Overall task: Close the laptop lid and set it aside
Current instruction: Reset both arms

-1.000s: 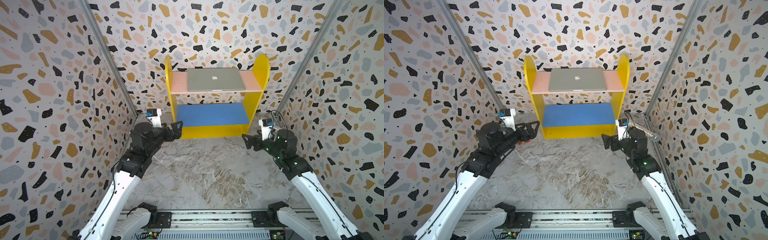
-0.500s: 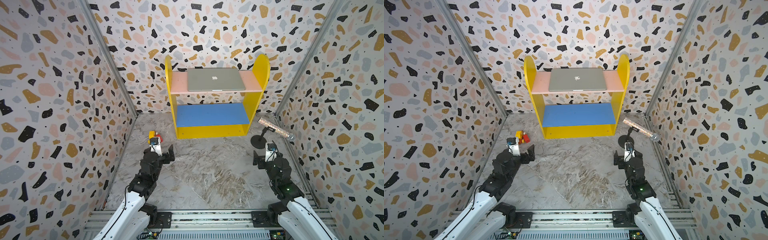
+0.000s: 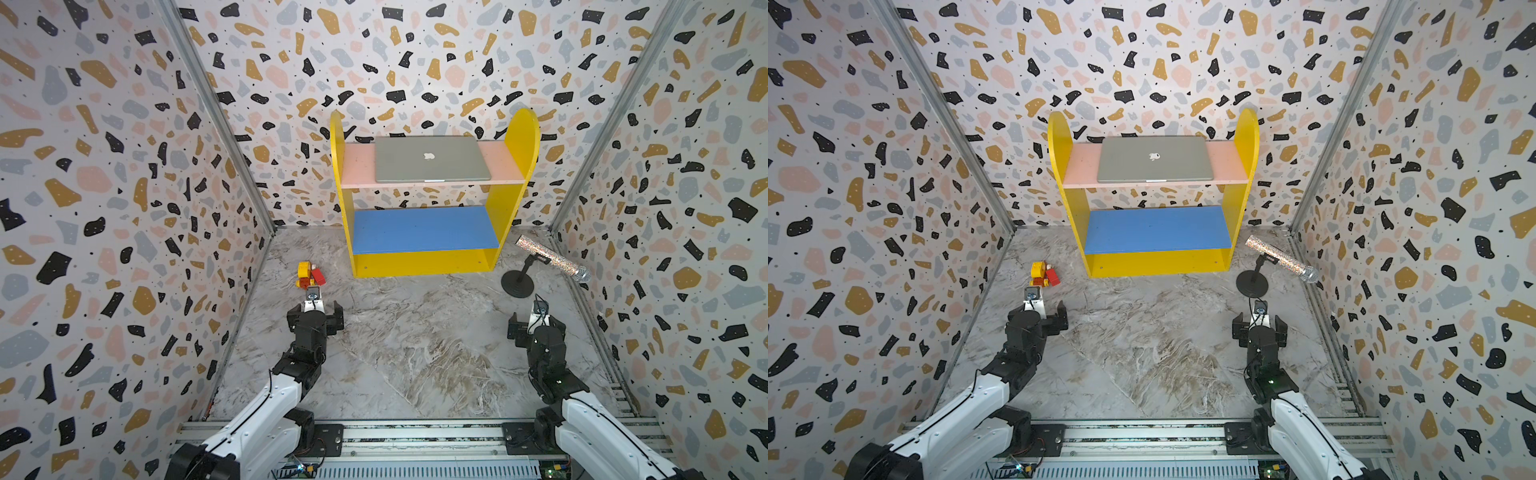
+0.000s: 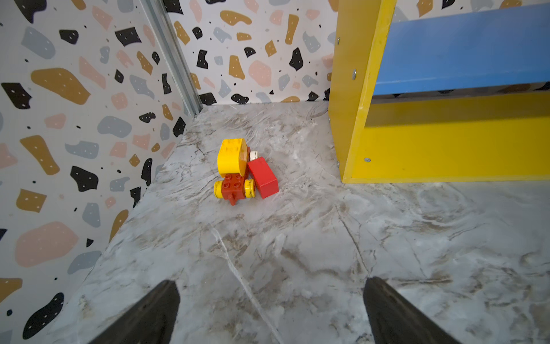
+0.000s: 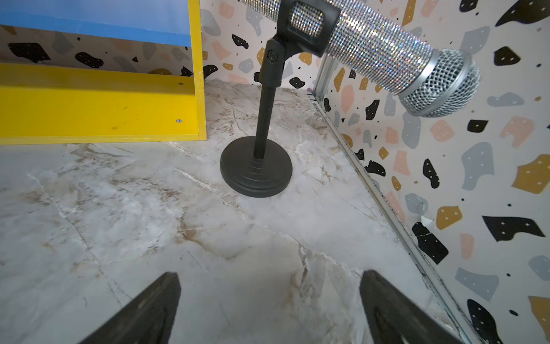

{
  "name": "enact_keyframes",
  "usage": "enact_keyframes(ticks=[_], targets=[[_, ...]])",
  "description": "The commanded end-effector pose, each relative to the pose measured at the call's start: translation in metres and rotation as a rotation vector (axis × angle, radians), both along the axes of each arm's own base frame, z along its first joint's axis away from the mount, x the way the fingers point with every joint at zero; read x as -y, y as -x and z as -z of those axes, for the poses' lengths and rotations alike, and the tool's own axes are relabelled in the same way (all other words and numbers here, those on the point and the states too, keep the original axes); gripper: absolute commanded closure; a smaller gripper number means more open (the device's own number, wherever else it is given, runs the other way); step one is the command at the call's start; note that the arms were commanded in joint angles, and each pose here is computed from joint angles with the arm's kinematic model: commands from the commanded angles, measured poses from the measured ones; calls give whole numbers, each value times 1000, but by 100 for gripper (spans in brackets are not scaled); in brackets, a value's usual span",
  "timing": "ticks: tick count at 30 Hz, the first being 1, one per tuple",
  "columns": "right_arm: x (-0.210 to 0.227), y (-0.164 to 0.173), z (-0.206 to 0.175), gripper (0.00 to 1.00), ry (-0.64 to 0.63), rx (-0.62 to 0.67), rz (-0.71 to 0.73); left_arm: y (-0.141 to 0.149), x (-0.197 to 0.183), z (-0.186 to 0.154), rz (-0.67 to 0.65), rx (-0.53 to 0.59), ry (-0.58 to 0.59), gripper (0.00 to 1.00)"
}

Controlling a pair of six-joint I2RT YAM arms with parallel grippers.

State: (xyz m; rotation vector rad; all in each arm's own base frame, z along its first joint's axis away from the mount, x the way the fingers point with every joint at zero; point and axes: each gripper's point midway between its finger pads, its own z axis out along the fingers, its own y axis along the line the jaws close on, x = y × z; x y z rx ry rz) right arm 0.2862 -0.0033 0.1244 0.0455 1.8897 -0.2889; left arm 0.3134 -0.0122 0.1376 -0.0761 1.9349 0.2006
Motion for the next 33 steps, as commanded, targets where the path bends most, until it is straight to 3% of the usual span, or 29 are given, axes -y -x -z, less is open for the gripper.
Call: enact_keyframes(ticks=[1,10,15,22,28,33], targets=[[3,-9,-13,0,19,70,23,-10,-7,-8,-34,75,24,0],[-4,-37,-7,0,43,111,-25,-38,-7,6,17,58,-48,0],[-4,-56,-3,0,57,108,-64,-50,-13,25,18,64,-16,1],[-1,-73,21,0,-13,121,-133,-60,-2,38,85,8,-23,1],[17,-95,41,0,-62,-60,-44,-61,-2,39,88,-4,-18,1],[19,-93,39,0,-72,-48,-32,-60,-2,39,89,-3,-19,0]])
